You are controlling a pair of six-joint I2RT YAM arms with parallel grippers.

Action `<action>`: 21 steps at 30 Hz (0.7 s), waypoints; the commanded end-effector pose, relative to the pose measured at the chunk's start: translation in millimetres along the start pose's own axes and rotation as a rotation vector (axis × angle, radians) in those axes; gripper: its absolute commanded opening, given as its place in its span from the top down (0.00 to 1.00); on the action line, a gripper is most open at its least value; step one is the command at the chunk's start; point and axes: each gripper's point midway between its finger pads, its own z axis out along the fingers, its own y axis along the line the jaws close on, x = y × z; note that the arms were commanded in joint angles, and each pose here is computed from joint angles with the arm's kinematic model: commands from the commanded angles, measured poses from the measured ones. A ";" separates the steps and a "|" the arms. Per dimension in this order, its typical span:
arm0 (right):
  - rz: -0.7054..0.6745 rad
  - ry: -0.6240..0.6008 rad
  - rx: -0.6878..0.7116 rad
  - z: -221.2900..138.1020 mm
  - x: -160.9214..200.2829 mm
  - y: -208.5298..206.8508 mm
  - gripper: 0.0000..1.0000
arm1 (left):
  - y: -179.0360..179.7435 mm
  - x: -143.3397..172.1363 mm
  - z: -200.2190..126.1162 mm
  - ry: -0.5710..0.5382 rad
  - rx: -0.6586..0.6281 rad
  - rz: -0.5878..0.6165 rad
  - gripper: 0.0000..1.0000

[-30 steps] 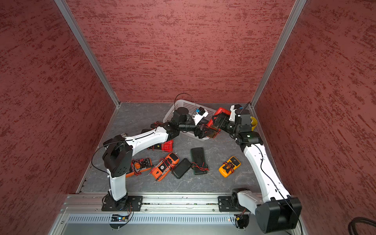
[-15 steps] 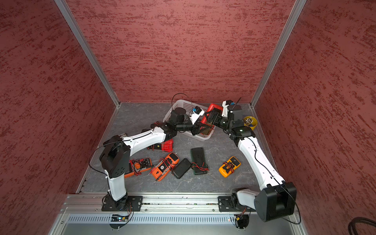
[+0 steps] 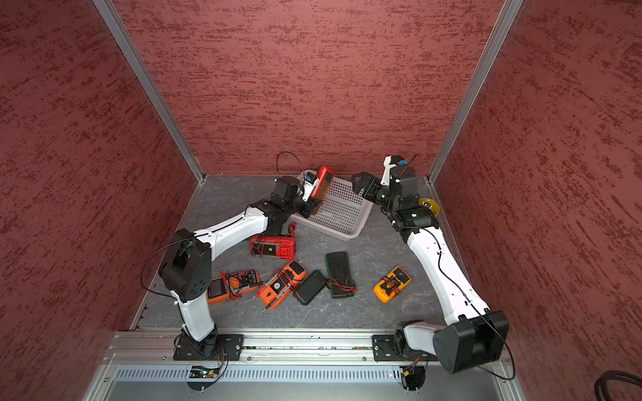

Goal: Put the multimeter into the basket
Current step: Place the multimeter in the basket.

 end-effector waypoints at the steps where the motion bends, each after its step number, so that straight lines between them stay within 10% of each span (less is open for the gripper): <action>1: -0.017 -0.038 0.099 -10.9 -8.9 -12.1 0.01 | 32.1 -21.9 -14.9 0.012 -0.148 0.113 0.91; 21: -0.043 -0.058 0.158 -16.0 -13.3 -20.8 0.01 | 49.0 7.9 36.9 0.308 -0.362 0.159 0.90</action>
